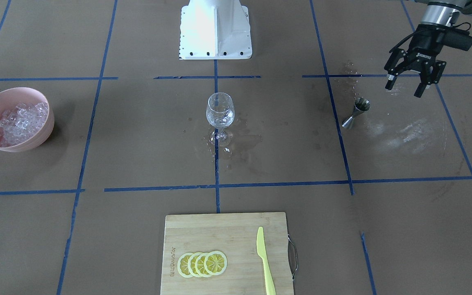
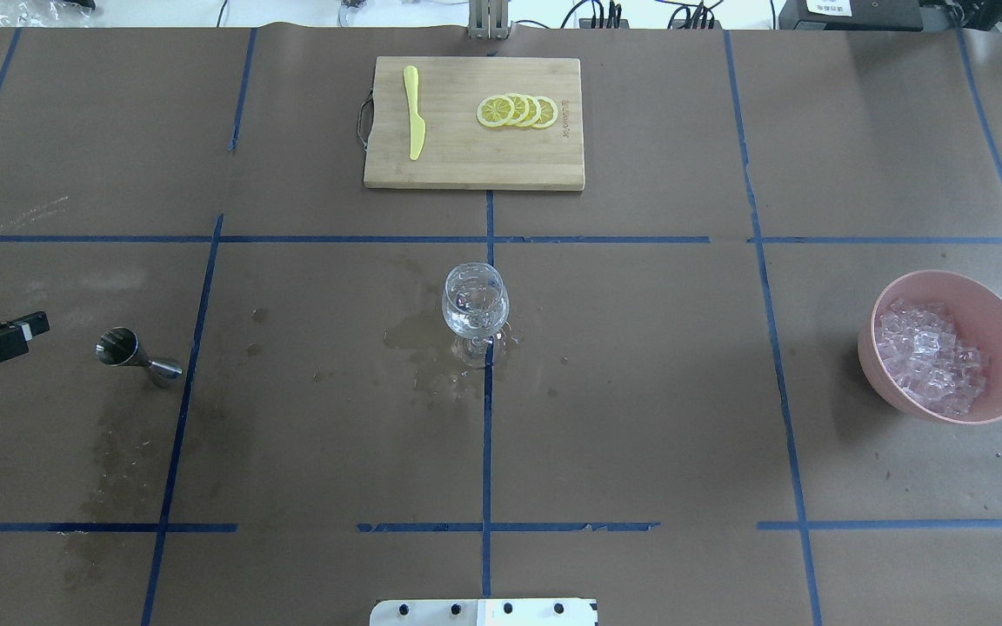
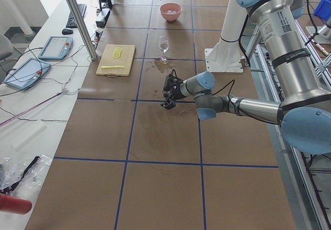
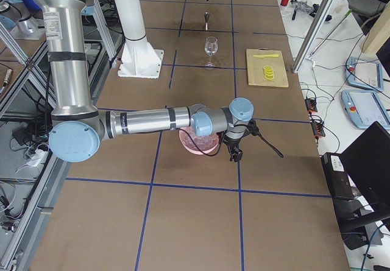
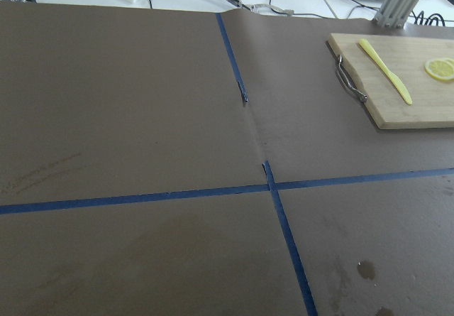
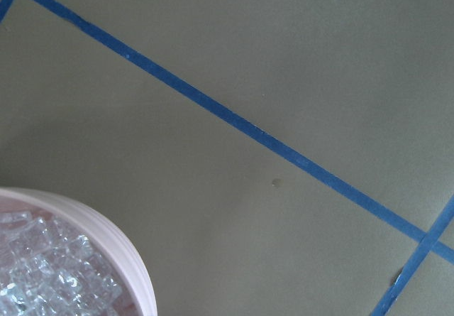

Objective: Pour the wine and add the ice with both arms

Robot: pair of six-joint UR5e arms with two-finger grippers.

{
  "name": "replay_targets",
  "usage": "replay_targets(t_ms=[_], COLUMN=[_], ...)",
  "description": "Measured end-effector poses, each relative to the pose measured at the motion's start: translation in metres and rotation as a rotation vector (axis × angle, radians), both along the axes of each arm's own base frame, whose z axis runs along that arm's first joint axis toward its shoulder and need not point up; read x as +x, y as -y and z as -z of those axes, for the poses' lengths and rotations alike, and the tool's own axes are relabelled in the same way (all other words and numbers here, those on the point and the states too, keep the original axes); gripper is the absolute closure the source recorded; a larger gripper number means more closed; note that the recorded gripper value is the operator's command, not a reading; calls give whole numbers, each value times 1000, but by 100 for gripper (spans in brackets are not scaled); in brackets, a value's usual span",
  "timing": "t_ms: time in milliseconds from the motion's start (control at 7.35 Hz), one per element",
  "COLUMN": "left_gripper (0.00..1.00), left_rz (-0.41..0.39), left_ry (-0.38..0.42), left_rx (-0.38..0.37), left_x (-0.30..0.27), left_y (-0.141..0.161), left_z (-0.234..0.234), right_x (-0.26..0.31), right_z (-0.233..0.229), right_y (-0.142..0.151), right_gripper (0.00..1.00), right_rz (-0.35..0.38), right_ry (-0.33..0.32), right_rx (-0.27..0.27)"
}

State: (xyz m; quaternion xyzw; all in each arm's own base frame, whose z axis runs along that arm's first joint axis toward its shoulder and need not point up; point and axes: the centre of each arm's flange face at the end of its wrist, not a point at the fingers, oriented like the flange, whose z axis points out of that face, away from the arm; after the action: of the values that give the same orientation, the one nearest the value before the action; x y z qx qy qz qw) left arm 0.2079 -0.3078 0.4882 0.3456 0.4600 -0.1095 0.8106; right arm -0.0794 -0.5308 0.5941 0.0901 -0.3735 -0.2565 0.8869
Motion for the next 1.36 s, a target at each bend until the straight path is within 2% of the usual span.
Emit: replay_targets(t_ms=[408,816,1360], left_gripper=[1,1,1], left_rz=[109,154,185], left_ry=[-28,56,106], left_rx=[20,75,145], left_x=[51,78,118], left_y=[-38,-61,-82], left_z=[2,-2,-5], right_x=[0,0,0], right_z=[1,1,-1], right_y=[1,1,2], right_gripper=[0,0,0], right_rz=[-1,-1,-1], right_ry=[2,6,6], right_rx=[7,27,38])
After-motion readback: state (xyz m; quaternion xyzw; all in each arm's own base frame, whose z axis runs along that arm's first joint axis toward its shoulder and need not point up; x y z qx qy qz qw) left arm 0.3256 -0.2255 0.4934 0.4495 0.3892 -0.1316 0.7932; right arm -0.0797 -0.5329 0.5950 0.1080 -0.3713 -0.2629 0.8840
